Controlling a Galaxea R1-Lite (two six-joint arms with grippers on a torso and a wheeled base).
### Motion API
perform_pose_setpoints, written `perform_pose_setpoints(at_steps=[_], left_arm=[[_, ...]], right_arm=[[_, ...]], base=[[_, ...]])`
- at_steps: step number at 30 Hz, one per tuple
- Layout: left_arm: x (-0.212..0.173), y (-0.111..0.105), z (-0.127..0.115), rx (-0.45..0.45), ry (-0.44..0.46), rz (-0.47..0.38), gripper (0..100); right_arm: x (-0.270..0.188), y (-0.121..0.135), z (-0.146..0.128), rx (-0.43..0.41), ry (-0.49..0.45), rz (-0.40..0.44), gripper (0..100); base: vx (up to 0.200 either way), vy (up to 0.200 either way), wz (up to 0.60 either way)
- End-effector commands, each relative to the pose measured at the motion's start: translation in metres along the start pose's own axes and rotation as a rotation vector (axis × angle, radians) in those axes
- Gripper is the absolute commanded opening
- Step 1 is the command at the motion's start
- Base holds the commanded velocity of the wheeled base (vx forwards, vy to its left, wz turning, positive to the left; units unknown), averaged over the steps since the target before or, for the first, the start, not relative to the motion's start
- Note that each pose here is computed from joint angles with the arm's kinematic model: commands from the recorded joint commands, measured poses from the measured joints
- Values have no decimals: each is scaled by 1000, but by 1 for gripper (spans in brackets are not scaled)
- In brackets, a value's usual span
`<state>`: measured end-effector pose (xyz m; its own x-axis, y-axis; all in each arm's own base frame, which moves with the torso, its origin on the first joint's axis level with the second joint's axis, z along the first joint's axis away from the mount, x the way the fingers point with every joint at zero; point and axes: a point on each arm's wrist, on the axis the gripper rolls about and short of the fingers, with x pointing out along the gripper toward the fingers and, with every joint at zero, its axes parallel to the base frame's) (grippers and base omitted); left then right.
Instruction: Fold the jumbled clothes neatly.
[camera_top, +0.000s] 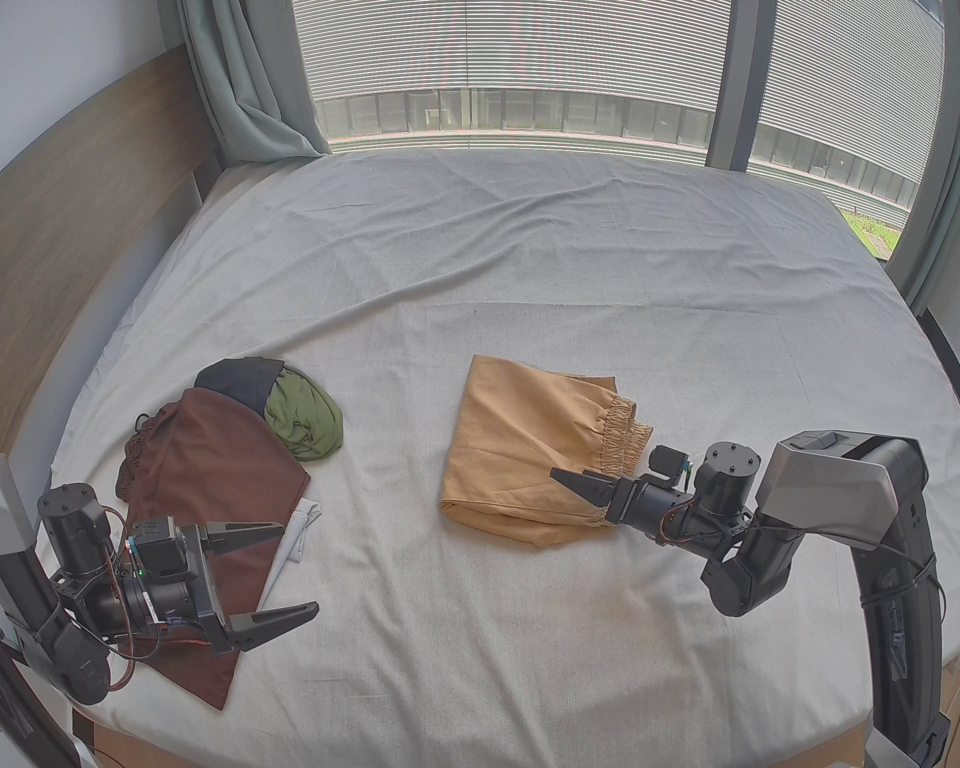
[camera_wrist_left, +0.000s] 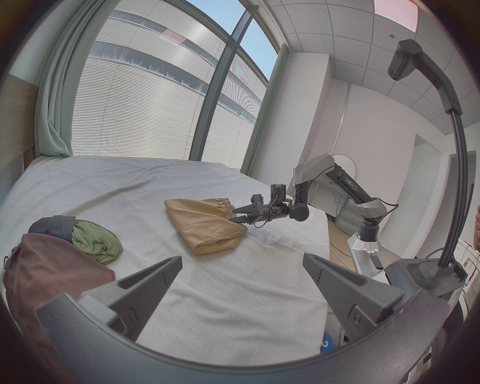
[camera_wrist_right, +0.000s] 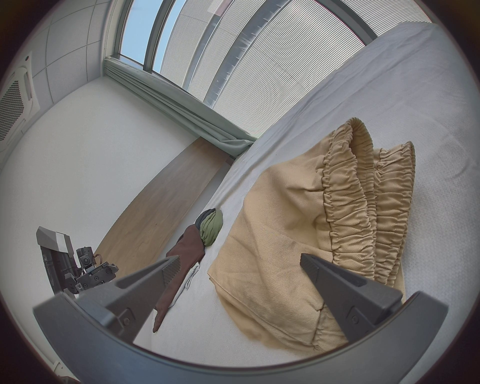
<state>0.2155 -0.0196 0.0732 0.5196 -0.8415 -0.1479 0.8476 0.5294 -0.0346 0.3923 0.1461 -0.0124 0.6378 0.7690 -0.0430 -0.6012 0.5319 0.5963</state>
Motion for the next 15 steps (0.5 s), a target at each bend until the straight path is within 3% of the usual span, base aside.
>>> perform_pose_setpoints(at_steps=[1,7,15], left_arm=[[0,0,0,-1,0,-1,100],[0,0,0,1,-1,-3,100],[4,-11,2,2,3,-46,100]], right_arm=[[0,-4,-5,8,10,-7,100],[-1,2,0,4,2,0,100],[-27,70,68,-91,-140,74,100]], base=[[0,0,0],[0,0,0],[0,0,0]])
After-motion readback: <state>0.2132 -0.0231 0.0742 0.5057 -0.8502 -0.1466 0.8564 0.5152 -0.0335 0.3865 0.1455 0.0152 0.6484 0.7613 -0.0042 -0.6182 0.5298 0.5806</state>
